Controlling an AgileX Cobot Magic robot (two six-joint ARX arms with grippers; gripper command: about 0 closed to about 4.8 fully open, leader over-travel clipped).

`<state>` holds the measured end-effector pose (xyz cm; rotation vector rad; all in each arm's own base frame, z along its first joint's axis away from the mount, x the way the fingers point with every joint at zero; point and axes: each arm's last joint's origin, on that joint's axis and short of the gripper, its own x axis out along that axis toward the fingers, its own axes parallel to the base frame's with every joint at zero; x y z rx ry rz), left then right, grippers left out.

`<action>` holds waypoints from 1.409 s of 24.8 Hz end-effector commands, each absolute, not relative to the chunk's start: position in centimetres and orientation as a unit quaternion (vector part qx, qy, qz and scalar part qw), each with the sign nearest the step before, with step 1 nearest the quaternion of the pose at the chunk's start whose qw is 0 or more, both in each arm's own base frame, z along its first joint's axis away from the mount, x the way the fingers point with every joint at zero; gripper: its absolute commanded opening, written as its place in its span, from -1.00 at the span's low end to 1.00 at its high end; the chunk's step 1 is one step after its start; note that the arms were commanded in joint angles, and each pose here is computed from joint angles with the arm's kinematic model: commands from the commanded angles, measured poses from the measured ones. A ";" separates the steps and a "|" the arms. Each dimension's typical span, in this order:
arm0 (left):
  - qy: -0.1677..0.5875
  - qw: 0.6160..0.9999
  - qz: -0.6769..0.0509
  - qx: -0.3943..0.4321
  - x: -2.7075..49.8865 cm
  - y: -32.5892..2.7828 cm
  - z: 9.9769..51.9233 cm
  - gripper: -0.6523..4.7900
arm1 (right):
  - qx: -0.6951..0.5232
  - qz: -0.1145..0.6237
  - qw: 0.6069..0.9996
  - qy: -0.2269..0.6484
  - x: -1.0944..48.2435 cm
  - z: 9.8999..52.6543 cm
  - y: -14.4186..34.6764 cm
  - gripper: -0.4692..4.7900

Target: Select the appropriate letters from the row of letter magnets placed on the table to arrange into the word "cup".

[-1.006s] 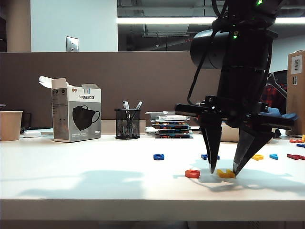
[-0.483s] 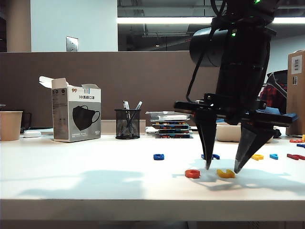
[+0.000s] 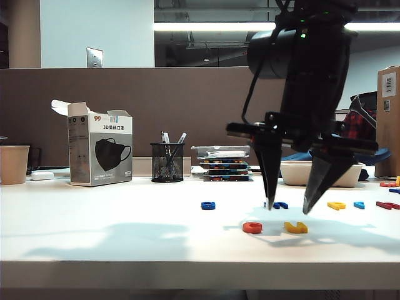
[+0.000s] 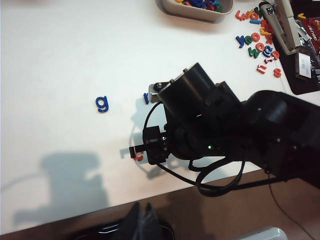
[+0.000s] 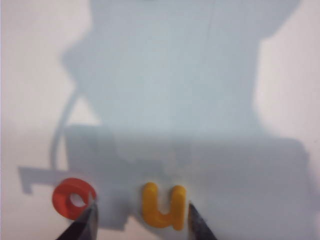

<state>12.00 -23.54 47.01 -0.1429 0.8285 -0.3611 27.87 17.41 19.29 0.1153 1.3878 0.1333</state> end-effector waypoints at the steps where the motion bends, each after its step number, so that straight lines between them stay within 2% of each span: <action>1: 0.393 0.900 -0.175 -0.071 12.0 -23.5 47.2 -0.78 | 0.033 0.062 0.775 0.628 28.3 20.7 17.5 0.04; 13: 0.393 0.900 -0.175 -0.071 12.0 -23.5 47.2 -0.78 | 0.029 0.061 0.792 0.607 30.0 24.9 16.7 0.04; 23: 0.393 0.900 -0.175 -0.071 12.0 -23.5 47.2 -0.78 | 0.012 0.040 0.808 0.587 31.6 28.4 14.1 0.04; 35: 0.393 0.900 -0.175 -0.071 12.0 -23.5 47.2 -0.78 | 0.031 0.007 0.803 0.596 32.9 28.7 10.3 0.03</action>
